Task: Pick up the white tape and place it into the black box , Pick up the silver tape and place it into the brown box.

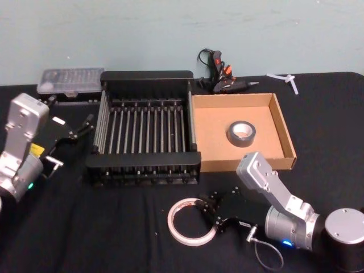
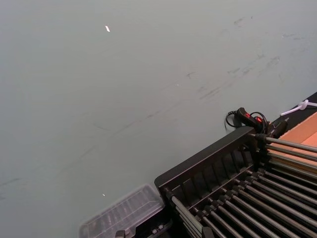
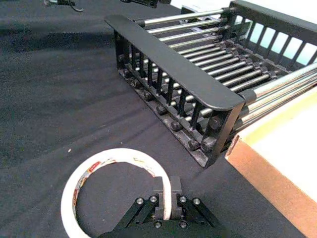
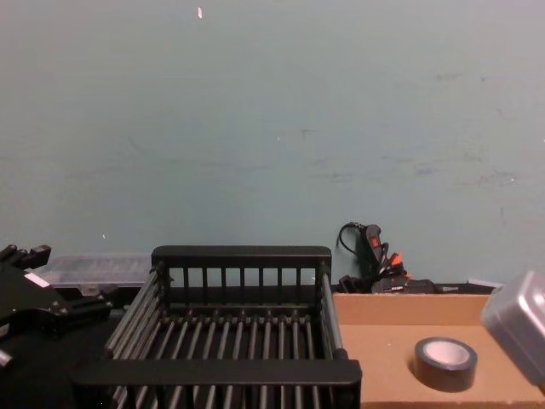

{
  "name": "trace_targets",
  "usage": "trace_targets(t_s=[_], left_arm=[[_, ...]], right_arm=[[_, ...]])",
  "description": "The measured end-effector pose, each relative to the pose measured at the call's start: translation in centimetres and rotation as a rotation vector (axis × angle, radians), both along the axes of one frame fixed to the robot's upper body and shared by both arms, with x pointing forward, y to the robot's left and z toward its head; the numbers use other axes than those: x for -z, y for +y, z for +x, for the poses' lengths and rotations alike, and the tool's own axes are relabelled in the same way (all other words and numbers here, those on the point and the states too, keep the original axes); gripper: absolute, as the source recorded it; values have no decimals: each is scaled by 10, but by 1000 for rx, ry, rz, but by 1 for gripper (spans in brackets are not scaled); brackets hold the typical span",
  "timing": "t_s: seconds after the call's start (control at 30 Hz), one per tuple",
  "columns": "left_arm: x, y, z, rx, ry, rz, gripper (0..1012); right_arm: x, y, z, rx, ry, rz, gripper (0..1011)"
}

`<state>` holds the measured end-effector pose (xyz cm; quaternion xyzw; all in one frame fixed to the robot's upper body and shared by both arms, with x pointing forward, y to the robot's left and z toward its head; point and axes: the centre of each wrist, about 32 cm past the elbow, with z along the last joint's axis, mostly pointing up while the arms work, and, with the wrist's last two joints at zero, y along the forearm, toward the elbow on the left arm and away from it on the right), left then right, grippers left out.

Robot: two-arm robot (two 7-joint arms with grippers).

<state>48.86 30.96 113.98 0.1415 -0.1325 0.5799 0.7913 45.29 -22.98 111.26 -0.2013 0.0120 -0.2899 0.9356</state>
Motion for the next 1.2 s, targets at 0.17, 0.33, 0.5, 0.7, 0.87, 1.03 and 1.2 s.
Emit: trace_targets(t_s=[0.17, 0.33, 0.5, 0.7, 0.87, 1.03, 1.2], left_arm=[[0, 0, 0, 0, 0, 0, 1001], [0, 0, 0, 0, 0, 0, 1001], [0, 0, 0, 0, 0, 0, 1001], [0, 0, 0, 0, 0, 0, 1001], [0, 0, 0, 0, 0, 0, 1001], [0, 0, 0, 0, 0, 0, 1001], [0, 0, 0, 0, 0, 0, 1001]], right_arm=[[-2, -2, 1, -9, 6, 13, 83], [-8, -5, 1, -24, 2, 26, 83], [-17, -10, 0, -50, -15, 44, 83], [-30, -15, -3, -84, -47, 64, 83], [-42, -18, -7, -102, -75, 89, 83], [-51, -20, -8, -104, -97, 110, 83], [-60, -18, -6, -95, -120, 123, 83]])
